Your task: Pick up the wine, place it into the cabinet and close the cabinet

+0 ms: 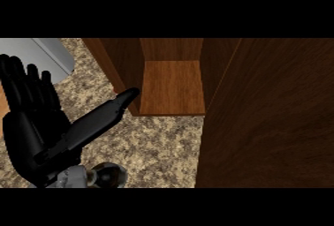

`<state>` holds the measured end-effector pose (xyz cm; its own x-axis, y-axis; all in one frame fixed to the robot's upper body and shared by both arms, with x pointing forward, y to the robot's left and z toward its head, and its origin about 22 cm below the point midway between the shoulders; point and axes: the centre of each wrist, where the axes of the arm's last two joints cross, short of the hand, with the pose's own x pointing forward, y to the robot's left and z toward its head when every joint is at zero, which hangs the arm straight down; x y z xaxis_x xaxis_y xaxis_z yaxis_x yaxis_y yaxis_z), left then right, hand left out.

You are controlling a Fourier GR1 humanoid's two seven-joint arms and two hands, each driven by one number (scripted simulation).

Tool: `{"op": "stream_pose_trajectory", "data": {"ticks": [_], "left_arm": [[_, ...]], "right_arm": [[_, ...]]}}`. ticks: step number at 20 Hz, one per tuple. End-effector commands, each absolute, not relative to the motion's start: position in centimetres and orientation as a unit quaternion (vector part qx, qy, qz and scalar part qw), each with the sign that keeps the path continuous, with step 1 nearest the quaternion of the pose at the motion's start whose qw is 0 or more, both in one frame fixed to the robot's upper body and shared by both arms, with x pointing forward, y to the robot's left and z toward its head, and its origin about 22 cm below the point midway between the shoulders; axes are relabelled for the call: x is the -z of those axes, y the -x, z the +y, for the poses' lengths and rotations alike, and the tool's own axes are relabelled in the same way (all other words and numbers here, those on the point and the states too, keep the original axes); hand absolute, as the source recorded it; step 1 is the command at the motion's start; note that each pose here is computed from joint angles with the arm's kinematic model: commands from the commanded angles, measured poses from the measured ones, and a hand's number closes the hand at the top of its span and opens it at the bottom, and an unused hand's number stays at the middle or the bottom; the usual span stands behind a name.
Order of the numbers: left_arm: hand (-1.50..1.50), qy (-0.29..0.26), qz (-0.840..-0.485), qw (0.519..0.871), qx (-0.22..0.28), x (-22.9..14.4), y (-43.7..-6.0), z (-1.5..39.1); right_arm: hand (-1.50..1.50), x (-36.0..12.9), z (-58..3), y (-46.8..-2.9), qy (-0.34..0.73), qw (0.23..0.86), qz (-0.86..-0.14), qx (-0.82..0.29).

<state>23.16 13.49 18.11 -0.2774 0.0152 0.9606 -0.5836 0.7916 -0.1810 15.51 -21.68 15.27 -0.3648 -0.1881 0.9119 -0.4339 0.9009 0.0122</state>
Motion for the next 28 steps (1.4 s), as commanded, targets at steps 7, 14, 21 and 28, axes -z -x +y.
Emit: {"op": "stream_pose_trajectory", "data": {"ticks": [7,14,21,28], "left_arm": [[-1.5,-0.198,-0.733,0.587,-0.279,-24.1,-22.3,10.1],[-1.5,-0.23,-0.746,0.567,-0.265,-27.4,-22.8,8.9],[-1.5,-0.256,-0.736,0.573,-0.254,-29.1,-23.1,9.5],[-1.5,-0.251,-0.736,0.58,-0.242,-29.9,-23.7,9.0]], "right_arm": [[-1.5,-16.5,-21.6,-15.1,-0.192,0.528,-0.819,-0.116],[-1.5,-16.7,-21.5,-14.4,-0.194,0.53,-0.817,-0.115],[-1.5,-18.1,-20.4,-14.2,-0.192,0.524,-0.82,-0.126],[-1.5,-18.1,-20.3,-15.3,-0.173,0.527,-0.825,-0.111]]}}
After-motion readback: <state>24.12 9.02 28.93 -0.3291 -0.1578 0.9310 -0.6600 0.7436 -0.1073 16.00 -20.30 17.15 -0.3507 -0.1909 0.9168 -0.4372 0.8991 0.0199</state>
